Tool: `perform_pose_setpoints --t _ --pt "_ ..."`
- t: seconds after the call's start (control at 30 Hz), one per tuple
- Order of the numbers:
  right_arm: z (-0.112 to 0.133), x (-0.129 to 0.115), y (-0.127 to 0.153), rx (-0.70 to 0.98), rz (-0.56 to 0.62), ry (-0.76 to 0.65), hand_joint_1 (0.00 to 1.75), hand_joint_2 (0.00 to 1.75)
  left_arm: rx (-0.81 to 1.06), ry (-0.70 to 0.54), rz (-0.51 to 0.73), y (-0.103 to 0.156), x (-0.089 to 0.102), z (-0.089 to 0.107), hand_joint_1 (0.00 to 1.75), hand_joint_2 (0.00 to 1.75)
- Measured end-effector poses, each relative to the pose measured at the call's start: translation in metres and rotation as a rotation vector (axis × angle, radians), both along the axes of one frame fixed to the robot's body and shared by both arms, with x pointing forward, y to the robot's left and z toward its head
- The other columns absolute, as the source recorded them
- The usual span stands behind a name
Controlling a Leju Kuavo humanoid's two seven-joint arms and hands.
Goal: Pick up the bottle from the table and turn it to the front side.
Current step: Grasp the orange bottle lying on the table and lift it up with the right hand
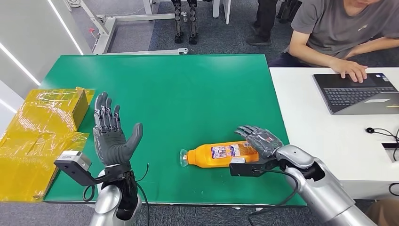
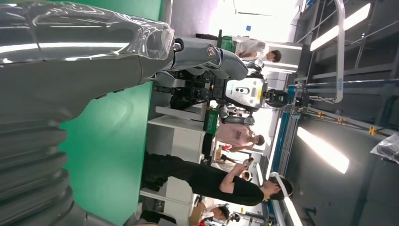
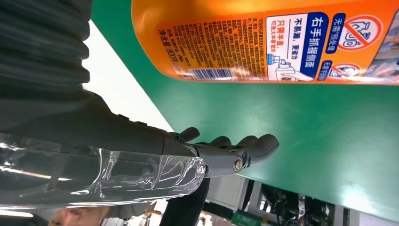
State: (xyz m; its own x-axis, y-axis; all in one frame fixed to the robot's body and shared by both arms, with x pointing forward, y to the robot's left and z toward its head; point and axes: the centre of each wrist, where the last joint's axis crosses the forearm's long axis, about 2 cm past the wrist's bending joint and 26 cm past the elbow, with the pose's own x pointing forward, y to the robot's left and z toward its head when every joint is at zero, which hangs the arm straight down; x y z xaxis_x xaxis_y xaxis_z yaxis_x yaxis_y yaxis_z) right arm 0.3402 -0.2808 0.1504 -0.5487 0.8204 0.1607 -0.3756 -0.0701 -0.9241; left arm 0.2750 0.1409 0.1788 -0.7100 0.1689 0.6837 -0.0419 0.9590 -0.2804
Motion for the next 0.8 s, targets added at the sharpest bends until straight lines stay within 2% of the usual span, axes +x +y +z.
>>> perform_pose_setpoints --t 0.23,0.57,0.8 --pt "-0.001 0.011 -0.002 -0.027 0.006 0.025 0.00 1.75 -0.001 -0.001 -0.001 0.000 0.001 0.000 0.00 1.75" --pt "0.017 0.061 0.016 -0.020 0.083 0.152 0.00 1.75 -0.009 0.002 -0.014 -0.003 0.001 0.001 0.00 1.75" --pt "0.019 0.077 0.027 -0.006 0.137 0.244 0.00 1.75 -0.011 -0.004 -0.036 -0.007 0.005 0.003 0.00 1.75"
